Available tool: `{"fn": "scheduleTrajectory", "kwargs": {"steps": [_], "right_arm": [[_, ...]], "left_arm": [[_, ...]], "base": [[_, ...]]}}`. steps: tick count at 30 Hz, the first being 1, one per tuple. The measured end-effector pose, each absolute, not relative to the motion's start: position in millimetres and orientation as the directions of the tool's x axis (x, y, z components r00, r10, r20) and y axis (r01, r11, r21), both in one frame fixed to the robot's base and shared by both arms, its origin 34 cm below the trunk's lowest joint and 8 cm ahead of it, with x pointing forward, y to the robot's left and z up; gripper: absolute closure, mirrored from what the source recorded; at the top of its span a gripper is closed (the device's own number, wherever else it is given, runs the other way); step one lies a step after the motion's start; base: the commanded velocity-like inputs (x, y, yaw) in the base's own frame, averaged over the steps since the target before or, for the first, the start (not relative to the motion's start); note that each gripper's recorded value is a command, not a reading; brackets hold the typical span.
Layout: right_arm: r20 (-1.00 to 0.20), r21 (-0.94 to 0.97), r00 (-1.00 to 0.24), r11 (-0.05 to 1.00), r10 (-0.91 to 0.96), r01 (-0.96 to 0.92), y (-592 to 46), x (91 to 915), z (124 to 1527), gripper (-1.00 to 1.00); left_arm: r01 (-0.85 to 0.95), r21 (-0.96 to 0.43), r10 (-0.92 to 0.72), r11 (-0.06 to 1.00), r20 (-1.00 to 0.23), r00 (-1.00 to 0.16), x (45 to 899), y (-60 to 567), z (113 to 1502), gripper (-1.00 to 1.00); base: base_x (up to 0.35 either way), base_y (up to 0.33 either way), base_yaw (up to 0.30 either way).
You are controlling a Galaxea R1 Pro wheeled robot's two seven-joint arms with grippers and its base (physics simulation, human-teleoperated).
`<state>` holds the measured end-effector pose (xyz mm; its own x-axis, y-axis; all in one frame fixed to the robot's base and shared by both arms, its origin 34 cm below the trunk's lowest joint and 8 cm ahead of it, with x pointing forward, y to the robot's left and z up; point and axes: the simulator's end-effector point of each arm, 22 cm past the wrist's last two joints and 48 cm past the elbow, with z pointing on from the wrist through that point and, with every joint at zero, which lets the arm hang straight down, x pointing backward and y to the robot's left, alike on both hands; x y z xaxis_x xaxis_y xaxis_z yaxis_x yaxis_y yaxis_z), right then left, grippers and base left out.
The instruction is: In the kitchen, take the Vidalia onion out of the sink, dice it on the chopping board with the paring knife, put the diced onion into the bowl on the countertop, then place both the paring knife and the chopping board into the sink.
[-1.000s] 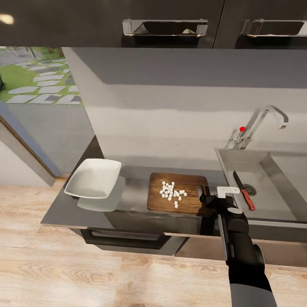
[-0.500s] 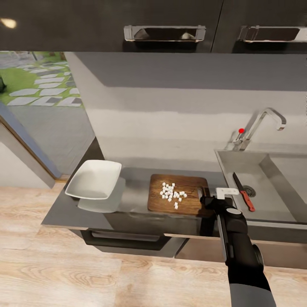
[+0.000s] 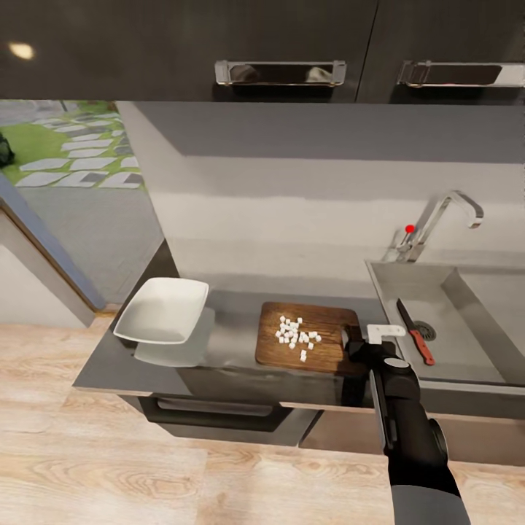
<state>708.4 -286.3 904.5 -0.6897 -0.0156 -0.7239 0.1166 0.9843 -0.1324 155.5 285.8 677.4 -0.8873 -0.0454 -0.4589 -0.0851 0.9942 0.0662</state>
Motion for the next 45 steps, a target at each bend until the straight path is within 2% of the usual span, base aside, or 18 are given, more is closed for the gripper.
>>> {"fn": "scheduleTrajectory", "kwargs": {"steps": [9, 22, 34, 45], "right_arm": [[-0.735, -0.133, -0.678, 0.984, -0.017, 0.120, -287.0, 710.2, 914.4, 1.00], [-0.749, -0.129, -0.663, 0.984, -0.014, 0.124, -287.2, 711.7, 926.7, 1.00], [-0.761, -0.126, -0.648, 0.984, -0.014, 0.126, -287.2, 713.1, 938.3, 1.00], [-0.774, -0.125, -0.633, 0.983, -0.013, 0.132, -288.4, 714.0, 951.2, 1.00]], "left_arm": [[-0.086, 0.065, -0.045, 0.994, -0.472, -0.881, 160.2, 285.8, 678.1, -1.00], [-0.087, 0.063, -0.046, 0.994, -0.490, -0.871, 166.9, 285.7, 679.3, -1.00], [-0.089, 0.061, -0.045, 0.994, -0.506, -0.861, 173.1, 285.8, 680.4, -1.00], [-0.089, 0.059, -0.045, 0.994, -0.522, -0.852, 178.8, 285.5, 681.6, -1.00]], "base": [[0.000, 0.021, 0.000], [0.000, 0.166, 0.000], [0.000, 0.017, -0.051], [0.000, 0.196, -0.065]]}}
